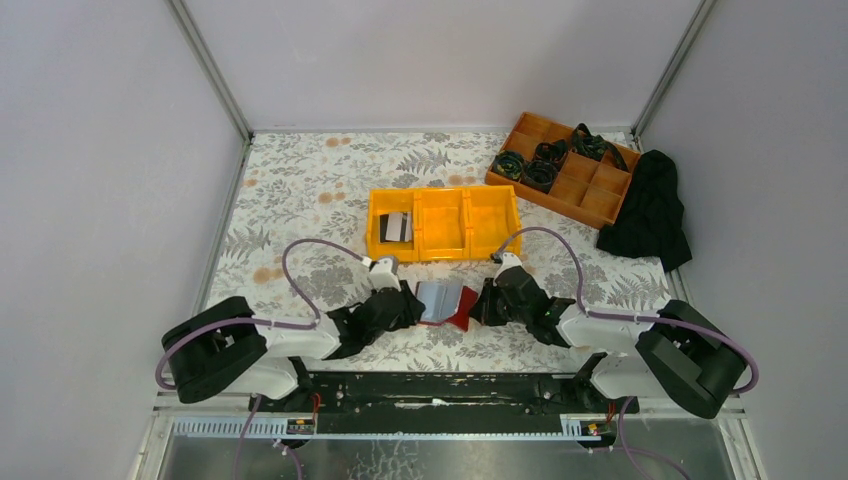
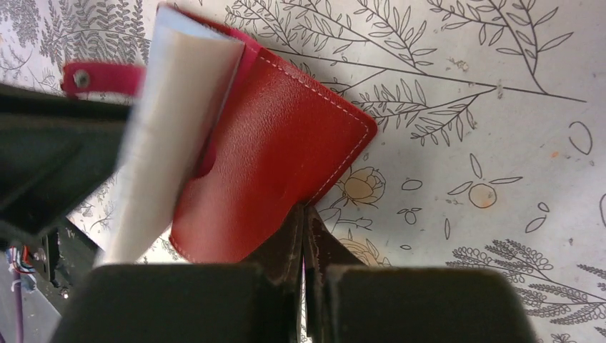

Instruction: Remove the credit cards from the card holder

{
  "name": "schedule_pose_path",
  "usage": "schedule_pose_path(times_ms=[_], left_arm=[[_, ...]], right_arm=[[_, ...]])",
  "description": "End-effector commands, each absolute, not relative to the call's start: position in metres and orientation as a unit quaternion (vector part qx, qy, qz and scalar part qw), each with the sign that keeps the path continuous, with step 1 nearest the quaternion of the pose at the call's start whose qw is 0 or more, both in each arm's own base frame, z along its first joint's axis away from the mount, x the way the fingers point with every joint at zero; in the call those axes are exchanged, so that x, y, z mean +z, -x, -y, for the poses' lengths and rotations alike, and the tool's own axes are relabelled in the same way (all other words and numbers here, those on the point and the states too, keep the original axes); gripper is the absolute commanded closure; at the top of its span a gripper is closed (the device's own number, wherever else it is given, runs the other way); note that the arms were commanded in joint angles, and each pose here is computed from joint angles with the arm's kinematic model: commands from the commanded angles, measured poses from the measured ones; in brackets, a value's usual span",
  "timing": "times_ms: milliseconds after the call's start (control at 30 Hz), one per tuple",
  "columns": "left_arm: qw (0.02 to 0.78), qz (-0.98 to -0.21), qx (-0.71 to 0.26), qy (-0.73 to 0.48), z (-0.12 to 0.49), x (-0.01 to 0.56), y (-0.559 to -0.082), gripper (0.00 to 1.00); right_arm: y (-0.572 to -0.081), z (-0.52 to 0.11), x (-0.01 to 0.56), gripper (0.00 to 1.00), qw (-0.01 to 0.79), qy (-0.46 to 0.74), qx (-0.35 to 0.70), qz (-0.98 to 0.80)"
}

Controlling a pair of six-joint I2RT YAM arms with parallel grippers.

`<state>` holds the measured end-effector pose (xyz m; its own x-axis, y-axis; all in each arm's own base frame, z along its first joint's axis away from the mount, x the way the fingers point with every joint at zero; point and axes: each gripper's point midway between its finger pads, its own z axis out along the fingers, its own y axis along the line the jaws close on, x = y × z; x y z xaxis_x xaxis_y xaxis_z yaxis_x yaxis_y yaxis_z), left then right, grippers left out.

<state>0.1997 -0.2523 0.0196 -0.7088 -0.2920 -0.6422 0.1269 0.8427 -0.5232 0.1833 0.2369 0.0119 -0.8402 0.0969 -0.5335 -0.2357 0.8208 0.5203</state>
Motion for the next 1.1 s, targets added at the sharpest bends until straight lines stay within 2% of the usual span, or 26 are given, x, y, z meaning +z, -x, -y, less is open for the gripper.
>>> schedule_pose_path(times_ms=[0, 433, 800, 1067], left_arm=[[0.348, -0.892, -0.287, 0.016, 0.281, 0.025, -0.169, 0.64], [0.367, -0.892, -0.263, -0.005, 0.292, 0.04, -0.167, 0.64], [0.366, -0.898, -0.243, -0.024, 0.301, 0.033, -0.172, 0.64], [0.373, -0.894, -0.245, -0.044, 0.316, 0.05, -0.179, 0.64]], right_arm=[[-0.197, -0.252, 0.039, 1.0, 0.305, 0.051, 0.319, -0.896], [-0.202, -0.233, 0.074, 1.0, 0.354, 0.049, 0.297, -0.885], [-0.203, -0.23, 0.09, 1.0, 0.367, 0.056, 0.297, -0.88], [-0.205, -0.225, 0.096, 1.0, 0.379, 0.056, 0.289, -0.877]])
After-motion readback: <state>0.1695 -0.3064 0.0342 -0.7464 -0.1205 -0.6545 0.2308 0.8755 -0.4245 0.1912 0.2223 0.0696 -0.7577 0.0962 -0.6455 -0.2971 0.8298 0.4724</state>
